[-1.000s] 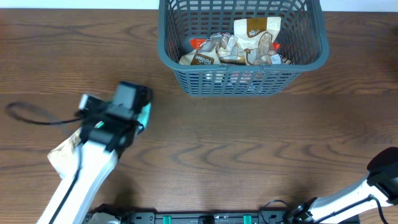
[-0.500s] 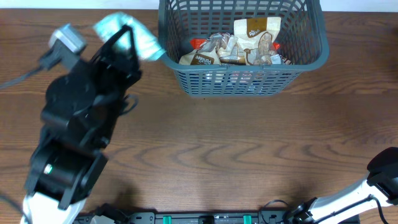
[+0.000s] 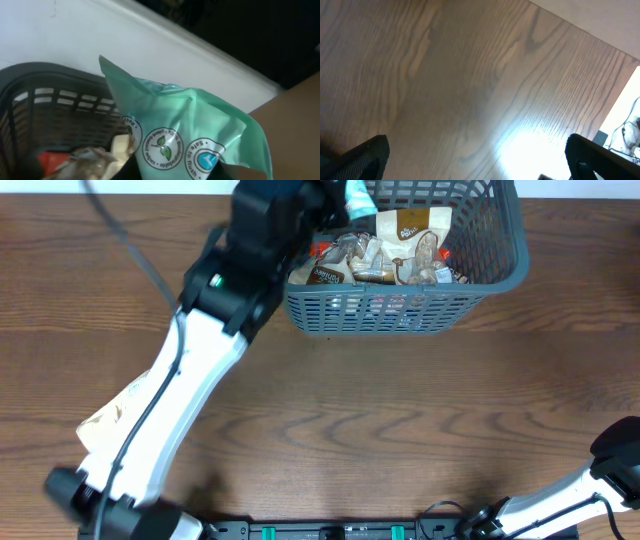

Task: Pack container
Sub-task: 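Carry the mint-green item over the basket and release it inside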

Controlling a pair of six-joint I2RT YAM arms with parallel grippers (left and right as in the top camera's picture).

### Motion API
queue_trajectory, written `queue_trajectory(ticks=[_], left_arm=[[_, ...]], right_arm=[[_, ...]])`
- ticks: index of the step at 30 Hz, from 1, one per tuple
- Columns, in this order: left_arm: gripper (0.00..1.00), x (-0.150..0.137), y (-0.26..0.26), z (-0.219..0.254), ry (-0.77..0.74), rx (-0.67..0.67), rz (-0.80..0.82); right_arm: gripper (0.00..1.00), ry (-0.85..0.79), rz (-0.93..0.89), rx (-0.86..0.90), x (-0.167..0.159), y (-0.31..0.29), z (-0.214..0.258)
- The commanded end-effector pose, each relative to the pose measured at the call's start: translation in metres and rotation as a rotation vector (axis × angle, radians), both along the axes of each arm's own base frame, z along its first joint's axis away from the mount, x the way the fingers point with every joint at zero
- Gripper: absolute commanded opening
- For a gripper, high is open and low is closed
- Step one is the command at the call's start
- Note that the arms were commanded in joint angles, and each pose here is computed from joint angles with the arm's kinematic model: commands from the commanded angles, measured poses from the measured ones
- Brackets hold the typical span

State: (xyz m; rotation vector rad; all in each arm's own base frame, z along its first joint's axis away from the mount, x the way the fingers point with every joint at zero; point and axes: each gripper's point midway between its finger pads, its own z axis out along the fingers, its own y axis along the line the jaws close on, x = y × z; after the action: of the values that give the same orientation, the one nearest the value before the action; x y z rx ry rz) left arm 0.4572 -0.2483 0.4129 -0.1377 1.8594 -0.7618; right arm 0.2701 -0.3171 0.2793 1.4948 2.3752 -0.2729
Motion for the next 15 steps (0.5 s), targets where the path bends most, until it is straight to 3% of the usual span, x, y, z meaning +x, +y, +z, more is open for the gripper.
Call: queue_trajectory(ticks=[1,8,15], left_arm=[[0.17,0.016,0.005,0.01,-0.058,0.12,-0.014],[0.17,0.032,0.004,-0.083,0.165,0.297,-0.066],[0.17,0.027,-0.01,-0.142,0.315,0.355,-0.166]], right_arm=[[0.99,-0.004,-0.019,0.005,-0.004,-0.001,0.0],[0.99,-0.001,-0.019,0.009,-0.005,-0.001,0.0],[0.99,0.018,-0.019,0.029,-0.009,0.004,-0.003]])
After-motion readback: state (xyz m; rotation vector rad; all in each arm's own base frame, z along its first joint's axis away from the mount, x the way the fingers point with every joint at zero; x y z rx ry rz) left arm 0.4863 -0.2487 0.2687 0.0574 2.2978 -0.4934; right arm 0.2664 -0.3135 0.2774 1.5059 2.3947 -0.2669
